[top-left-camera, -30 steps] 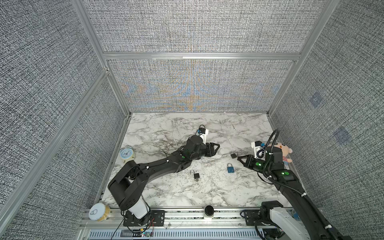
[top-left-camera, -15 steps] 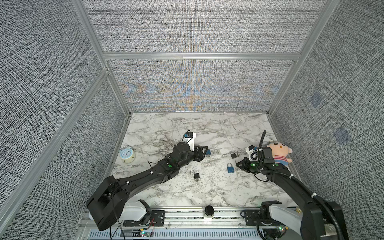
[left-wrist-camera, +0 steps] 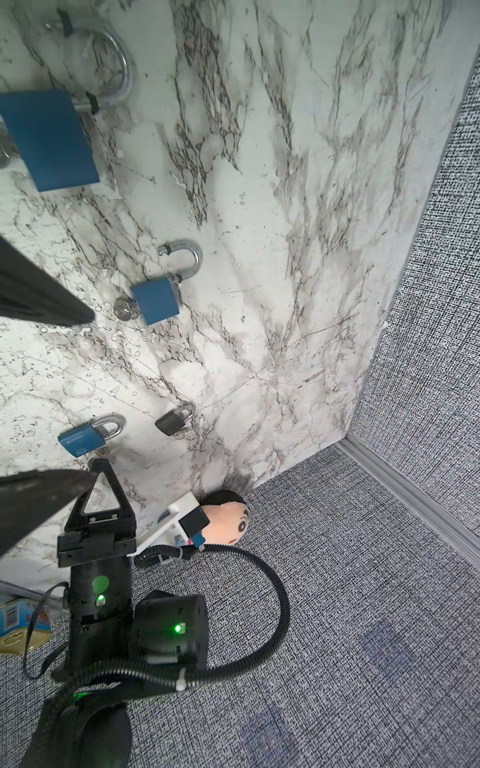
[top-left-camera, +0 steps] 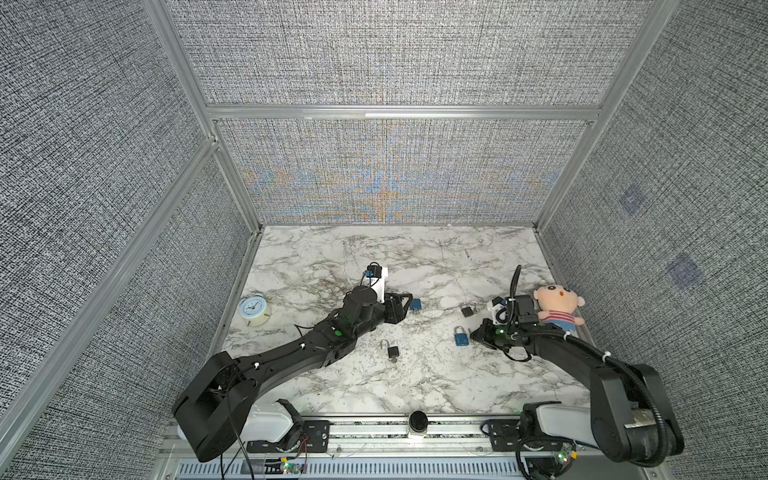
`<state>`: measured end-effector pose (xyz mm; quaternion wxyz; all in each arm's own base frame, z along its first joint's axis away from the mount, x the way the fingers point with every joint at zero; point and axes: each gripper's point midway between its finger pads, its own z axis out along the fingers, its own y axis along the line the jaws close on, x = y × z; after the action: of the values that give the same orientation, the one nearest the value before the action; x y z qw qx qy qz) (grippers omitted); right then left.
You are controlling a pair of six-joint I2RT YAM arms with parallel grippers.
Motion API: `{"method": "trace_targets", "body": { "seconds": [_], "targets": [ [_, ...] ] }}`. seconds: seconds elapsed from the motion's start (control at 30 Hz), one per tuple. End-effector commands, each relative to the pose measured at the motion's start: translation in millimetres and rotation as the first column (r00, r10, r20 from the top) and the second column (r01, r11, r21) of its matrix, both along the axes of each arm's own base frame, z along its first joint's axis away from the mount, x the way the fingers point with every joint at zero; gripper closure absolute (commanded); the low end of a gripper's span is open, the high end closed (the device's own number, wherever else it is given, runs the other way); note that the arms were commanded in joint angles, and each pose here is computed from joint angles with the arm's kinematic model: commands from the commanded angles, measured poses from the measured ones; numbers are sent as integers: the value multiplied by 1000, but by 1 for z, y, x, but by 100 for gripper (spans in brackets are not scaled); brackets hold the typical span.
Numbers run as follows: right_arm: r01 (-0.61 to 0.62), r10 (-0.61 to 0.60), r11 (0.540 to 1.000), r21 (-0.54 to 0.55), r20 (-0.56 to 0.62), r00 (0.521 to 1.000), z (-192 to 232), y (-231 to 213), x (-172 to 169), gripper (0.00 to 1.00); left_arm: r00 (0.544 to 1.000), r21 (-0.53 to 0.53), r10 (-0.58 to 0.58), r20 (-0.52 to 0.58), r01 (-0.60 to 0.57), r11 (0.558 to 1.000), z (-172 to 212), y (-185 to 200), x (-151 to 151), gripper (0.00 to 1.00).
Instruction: Lock with the key
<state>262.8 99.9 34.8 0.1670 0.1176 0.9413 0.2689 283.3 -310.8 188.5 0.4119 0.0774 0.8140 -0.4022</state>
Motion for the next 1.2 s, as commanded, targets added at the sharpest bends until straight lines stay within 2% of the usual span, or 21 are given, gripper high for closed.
{"method": "trace_targets", "body": {
  "seconds": [0.0, 0.17, 0.3, 0.5, 0.87, 1.07, 1.17],
  "targets": [
    [14, -14, 1000, -3, 8, 1000, -3, -1, 4, 100, 1000, -32, -6, 12, 6, 999, 6, -2, 2, 43],
    [16, -16, 1000, 3, -9, 1000, -9, 0, 3, 94, 1000, -32, -8, 9, 9, 999, 5, -3, 2, 43],
    [19, -19, 1000, 3, -15, 1000, -10, -1, 2, 86, 1000, -34, -8, 2, 8, 999, 3, -3, 3, 43],
    [30, -30, 999, -12, 12, 999, 2, -4, 3, 78, 1000, -39, -4, -1, 4, 999, 2, -2, 2, 43],
    [33, -24, 998, -53, 165, 986, 57, 0, 11, 73, 999, -32, 37, -1, -37, 999, -1, 10, 5, 43],
    [-33, 60, 994, -105, 269, 961, 89, 33, 22, 71, 991, -19, 134, -27, -135, 991, -10, 38, 12, 41],
    [-59, 107, 983, -172, 287, 952, 92, 52, 31, 70, 989, -42, 141, -48, -143, 989, -13, 49, 15, 40]
  ]
}}
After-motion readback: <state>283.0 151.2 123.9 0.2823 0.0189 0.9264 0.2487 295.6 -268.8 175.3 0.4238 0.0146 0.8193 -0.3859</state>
